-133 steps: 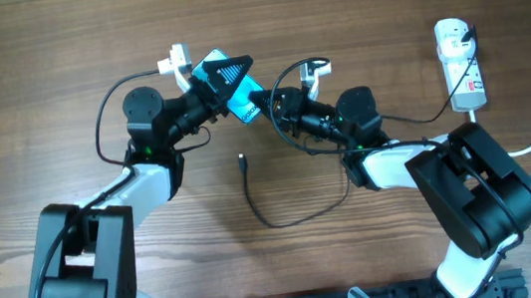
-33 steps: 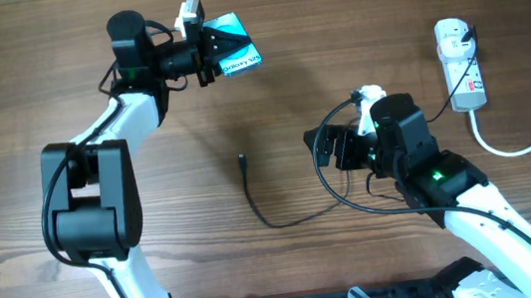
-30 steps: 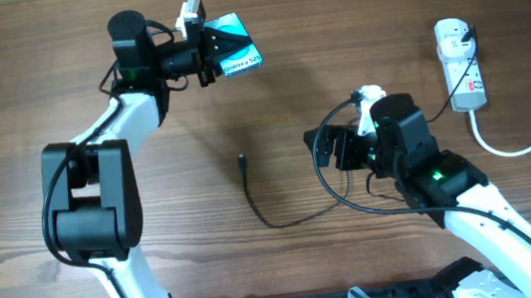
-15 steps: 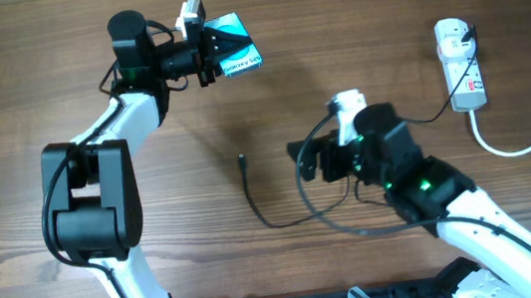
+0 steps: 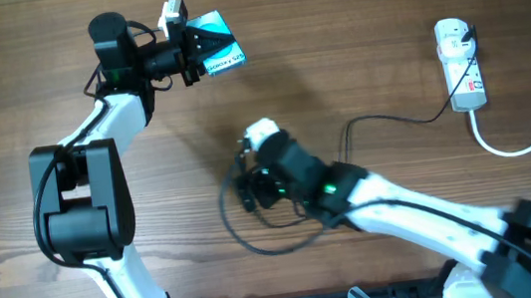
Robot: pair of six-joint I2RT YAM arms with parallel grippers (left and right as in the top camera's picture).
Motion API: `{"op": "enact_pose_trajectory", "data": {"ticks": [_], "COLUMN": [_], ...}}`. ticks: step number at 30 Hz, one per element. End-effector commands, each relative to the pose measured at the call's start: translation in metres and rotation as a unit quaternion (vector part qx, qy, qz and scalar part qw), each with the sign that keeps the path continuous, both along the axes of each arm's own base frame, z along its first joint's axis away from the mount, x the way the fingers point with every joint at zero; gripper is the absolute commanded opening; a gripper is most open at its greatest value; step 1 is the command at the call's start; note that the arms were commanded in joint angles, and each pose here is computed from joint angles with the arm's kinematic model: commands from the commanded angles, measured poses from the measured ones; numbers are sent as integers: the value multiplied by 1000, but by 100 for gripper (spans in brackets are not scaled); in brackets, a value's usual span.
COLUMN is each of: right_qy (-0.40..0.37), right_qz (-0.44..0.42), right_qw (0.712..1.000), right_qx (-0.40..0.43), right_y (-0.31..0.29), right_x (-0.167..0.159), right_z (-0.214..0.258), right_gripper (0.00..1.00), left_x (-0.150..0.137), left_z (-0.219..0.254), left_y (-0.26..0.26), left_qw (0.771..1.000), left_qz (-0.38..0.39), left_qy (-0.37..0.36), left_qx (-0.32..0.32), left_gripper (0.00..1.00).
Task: Plug charger to phone and switch on socket
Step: 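Move the right gripper down to the black USB-C cable end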
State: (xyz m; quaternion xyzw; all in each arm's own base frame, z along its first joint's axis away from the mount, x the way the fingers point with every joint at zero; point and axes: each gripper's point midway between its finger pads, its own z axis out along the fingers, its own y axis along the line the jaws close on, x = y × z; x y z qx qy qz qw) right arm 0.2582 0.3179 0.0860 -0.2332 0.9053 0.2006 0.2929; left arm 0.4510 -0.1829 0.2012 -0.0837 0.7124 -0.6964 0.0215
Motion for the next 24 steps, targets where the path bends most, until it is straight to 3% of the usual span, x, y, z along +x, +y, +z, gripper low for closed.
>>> {"op": "enact_pose_trajectory", "data": {"ticks": [1,13,24], "right_qy": [-28,29,36], "right_qz": [8,-40,-56], "right_qw": [998,996,993], "right_qx": [-54,-80,-96], "right_y": [19,28,32], "right_x": [13,12,15], "right_z": [-9,-58,-86], "right_gripper": [100,76,58], "left_x": [0,1,1], "left_z": [5,6,6], "left_y": [5,7,7], "left_qw": [1000,999,999], "left_qz": [-15,-12,-13], "left_qy": [-27,-43,-43], "left_qx": [-1,1,1], "left_gripper": [4,4,4]}}
